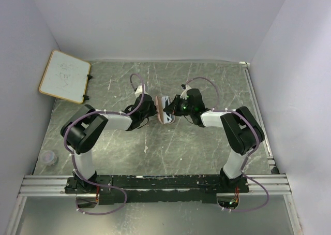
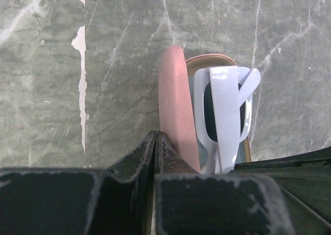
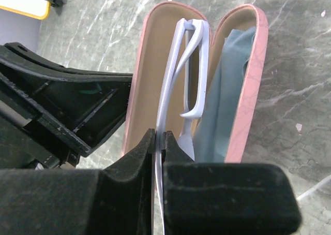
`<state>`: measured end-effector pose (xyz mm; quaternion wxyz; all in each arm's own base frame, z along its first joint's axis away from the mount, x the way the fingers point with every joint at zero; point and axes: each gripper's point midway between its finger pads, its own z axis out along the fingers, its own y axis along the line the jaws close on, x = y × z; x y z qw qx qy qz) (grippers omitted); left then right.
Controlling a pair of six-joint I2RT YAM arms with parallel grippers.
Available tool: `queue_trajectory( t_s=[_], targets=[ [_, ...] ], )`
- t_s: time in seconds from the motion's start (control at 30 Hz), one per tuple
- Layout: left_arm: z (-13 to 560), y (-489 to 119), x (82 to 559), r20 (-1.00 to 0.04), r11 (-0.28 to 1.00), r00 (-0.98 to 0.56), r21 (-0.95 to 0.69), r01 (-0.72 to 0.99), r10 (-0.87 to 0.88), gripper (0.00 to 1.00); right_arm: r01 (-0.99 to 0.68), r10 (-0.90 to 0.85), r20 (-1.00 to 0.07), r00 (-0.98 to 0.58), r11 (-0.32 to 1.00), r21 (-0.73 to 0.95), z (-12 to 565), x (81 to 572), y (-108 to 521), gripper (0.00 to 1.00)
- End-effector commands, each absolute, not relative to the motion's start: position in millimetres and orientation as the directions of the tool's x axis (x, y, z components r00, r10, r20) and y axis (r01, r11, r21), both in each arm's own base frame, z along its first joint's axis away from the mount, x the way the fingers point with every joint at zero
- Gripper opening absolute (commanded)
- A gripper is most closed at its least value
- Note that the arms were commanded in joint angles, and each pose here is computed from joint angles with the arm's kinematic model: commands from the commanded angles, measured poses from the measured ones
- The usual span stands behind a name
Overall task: Organize the sunglasses
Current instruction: Adjust the sunglasses case at the center of the board, then place the sunglasses in the sunglasses case.
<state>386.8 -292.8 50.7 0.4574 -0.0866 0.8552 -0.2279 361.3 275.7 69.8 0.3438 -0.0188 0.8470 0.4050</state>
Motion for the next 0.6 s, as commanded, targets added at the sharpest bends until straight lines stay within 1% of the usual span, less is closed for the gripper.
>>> queue_trajectory(
  t_s=[0.0, 0.2, 0.57],
  targets=[
    [61.3, -300.9, 395.0, -0.761, 0.876, -0.538, -0.475, 0.082, -0.362, 0.11, -0.343, 0.235, -0.612, -0.755, 0.654, 0.674, 69.3, 367.9, 276.5, 0.00],
    [61.1, -302.2, 396.5, -0.764, 0.879, -0.538, -0.470, 0.084, -0.357, 0.11, -0.360, 0.204, -0.606, -0.769, 0.646, 0.674, 64.4, 369.8, 275.3, 0.00],
    [59.9, -303.0, 395.4, -0.765, 0.880, -0.541, -0.466, 0.090, -0.350, 0.11, -0.353, 0.213, -0.610, -0.763, 0.653, 0.670, 65.2, 375.6, 269.0, 0.00]
  ],
)
